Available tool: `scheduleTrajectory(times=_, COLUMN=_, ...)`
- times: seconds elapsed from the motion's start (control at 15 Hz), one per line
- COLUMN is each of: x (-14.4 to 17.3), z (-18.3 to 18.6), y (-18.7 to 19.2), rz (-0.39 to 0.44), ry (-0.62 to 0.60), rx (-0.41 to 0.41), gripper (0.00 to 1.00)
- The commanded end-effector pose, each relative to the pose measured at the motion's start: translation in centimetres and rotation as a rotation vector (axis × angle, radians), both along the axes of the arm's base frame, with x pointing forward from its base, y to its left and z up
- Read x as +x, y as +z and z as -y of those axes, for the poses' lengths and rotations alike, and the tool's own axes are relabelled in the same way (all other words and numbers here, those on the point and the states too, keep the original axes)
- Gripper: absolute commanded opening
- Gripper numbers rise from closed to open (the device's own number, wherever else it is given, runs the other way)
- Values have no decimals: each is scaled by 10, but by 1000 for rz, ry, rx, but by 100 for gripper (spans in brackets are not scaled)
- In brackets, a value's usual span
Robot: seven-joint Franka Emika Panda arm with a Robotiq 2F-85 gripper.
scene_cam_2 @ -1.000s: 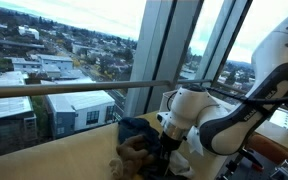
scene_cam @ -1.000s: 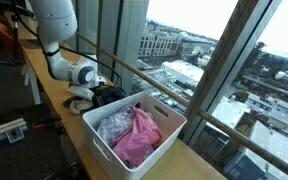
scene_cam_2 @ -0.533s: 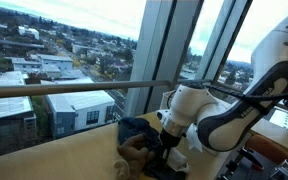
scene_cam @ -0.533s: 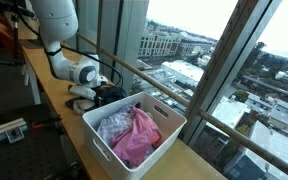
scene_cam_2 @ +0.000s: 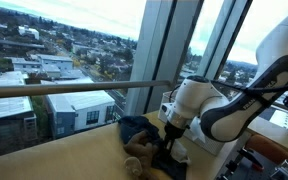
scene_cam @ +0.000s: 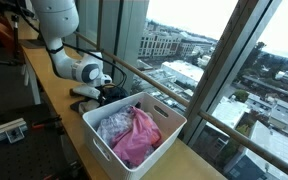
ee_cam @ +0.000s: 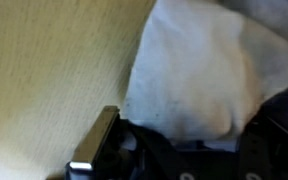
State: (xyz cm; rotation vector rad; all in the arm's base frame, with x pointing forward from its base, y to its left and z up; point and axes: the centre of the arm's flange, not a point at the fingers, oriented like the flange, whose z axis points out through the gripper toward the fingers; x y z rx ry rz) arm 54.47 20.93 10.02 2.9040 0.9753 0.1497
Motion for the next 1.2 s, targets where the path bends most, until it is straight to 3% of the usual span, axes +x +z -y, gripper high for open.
scheduleTrajectory(times=0.0, x=-14, z=18, y=47, rz=51, ry=20, rx=-25, gripper=0)
scheduleTrajectory(times=0.47, x=-20, z=27, y=115, rz=135, ry=53, rx=-79, gripper=0)
scheduleTrajectory(times=1.13, x=-25, z=55, y=181, rz=216, ry=60, rx=-115, gripper=0)
